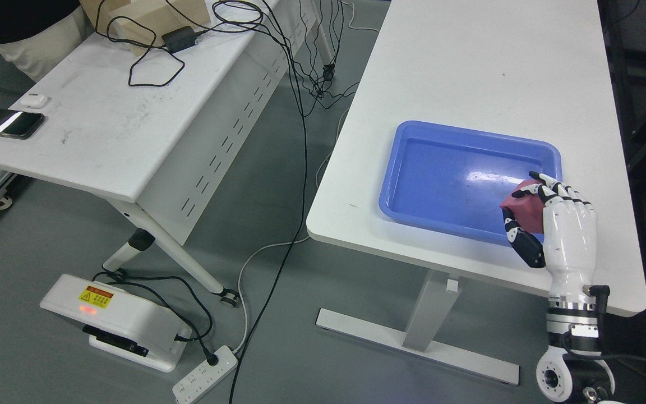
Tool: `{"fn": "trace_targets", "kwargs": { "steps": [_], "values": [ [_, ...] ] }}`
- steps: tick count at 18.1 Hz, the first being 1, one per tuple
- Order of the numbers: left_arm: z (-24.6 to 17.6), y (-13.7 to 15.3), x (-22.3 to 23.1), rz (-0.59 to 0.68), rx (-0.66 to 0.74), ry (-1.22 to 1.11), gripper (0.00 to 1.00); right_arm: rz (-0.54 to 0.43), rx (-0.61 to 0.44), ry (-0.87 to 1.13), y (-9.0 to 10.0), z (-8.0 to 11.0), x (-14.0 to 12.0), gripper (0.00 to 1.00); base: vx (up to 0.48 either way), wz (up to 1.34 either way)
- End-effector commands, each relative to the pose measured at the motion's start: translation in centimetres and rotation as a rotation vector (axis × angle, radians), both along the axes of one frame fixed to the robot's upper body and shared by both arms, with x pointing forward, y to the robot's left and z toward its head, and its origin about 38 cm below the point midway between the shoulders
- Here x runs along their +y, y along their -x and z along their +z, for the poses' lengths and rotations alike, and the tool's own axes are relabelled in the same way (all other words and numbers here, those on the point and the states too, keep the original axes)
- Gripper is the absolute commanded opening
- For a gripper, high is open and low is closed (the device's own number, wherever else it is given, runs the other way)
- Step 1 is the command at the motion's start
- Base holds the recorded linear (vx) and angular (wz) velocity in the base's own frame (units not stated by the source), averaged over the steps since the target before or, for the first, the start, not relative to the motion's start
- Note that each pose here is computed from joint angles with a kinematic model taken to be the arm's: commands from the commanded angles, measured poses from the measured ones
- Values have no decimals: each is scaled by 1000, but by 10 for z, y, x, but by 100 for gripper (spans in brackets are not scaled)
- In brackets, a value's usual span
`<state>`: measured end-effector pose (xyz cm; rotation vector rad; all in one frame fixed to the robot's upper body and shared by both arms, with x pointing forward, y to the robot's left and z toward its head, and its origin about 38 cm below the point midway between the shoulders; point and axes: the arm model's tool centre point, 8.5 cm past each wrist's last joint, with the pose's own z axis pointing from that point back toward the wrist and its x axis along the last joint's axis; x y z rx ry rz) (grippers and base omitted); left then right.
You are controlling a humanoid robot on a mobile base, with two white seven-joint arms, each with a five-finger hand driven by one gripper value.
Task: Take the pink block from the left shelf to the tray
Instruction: 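Lower the right hand with the cube into the blue tray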
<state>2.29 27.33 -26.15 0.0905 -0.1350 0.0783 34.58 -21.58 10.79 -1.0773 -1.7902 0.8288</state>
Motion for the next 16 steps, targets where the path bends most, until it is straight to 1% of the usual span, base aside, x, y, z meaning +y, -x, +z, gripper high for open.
{"fn": "trace_targets", "kwargs": {
  "steps": [1, 3, 6, 12, 13, 14, 15, 16],
  "values": [
    [1, -7, 11, -2, -11, -18, 100, 35, 15, 4, 1, -2, 9, 1, 204, 75],
    [1, -7, 11, -2, -11, -18, 100, 41, 20, 4, 2, -4, 11, 1, 163, 40],
    [1, -7, 11, -2, -11, -18, 100, 71, 38, 4, 4, -7, 21, 1, 119, 32],
    [1, -8, 11, -2, -13, -18, 100, 171, 111, 2, 9, -16, 57, 3, 76, 12],
    [1, -7, 11, -2, -11, -18, 100, 181, 127, 3, 10, -18, 60, 5, 56, 2],
    [1, -7, 11, -2, -11, -18, 100, 192, 141, 6, 11, -19, 63, 8, 37, 0],
    [1, -7, 11, -2, -11, -18, 100, 196, 159, 6, 10, -21, 64, 15, 37, 0],
    [1, -7, 11, -2, -11, -18, 100, 202, 170, -7, 10, -22, 64, 19, 23, 0]
  ]
}}
